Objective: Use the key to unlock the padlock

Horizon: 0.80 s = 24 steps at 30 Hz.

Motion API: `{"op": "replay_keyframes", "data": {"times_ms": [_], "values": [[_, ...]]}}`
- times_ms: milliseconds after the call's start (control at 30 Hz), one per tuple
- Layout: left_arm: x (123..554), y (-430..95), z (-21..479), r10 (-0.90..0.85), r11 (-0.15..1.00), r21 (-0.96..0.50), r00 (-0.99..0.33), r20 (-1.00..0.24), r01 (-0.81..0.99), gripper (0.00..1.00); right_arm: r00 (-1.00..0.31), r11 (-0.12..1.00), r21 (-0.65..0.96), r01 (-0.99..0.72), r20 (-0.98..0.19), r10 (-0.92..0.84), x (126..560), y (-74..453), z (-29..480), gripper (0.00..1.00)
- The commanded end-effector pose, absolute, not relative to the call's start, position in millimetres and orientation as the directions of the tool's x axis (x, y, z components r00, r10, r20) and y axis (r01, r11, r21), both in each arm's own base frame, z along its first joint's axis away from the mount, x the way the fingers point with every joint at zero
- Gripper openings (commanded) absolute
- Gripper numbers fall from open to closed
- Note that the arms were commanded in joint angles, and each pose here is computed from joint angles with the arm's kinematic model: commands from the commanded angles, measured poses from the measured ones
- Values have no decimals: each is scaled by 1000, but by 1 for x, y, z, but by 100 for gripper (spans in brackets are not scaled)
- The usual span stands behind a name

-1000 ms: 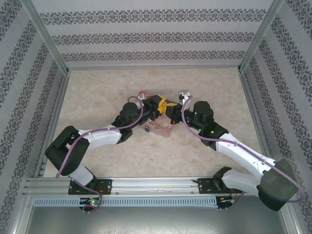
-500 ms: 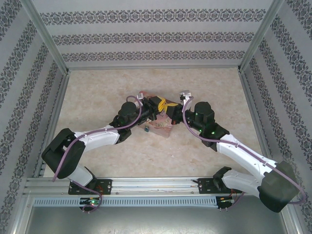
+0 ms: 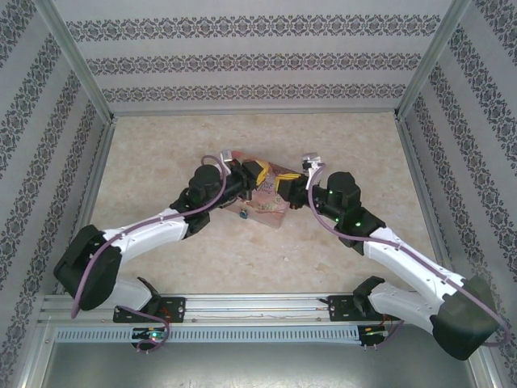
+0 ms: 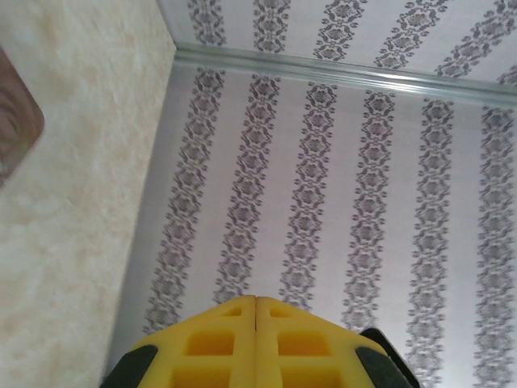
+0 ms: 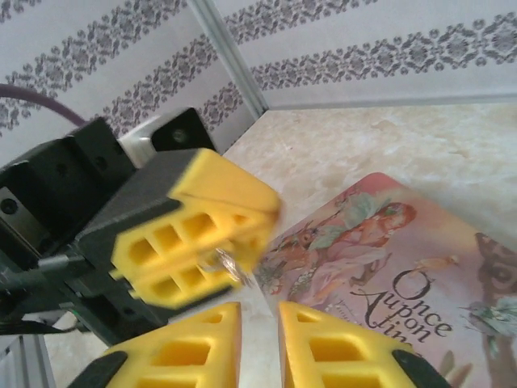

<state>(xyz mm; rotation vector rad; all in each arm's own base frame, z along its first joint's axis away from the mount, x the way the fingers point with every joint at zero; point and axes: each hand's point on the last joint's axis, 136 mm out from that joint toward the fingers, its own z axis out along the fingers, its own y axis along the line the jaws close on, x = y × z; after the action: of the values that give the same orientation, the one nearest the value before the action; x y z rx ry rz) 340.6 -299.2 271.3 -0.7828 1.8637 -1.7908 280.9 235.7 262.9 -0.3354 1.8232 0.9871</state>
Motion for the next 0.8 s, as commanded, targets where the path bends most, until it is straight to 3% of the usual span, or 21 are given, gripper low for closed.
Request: {"op": "replay_keyframes", "data": {"times_ms": [0,200,333,500,767], "values": [[340,-279,297,-654,209,-977,-735,-179,51,0,-468,592,501,-631,-855,224,274,225,274,28],[323,-261,346,-492,445,-841,-701,-516,307,0,-555,423,615,-666,-787,270,261,217,301,47],[306,-262,366,-318,529,-706,-661,-680,471,0,-606,288,655,-698,-756,248,249,227,324,51],[293,-273,376,-219,475,-659,-646,-731,584,0,-609,158,651,-743,-755,244,239,242,353,52],[288,-288,385,-204,372,-672,-649,-732,641,0,-590,55,611,-790,-781,203,227,268,370,53]]}}
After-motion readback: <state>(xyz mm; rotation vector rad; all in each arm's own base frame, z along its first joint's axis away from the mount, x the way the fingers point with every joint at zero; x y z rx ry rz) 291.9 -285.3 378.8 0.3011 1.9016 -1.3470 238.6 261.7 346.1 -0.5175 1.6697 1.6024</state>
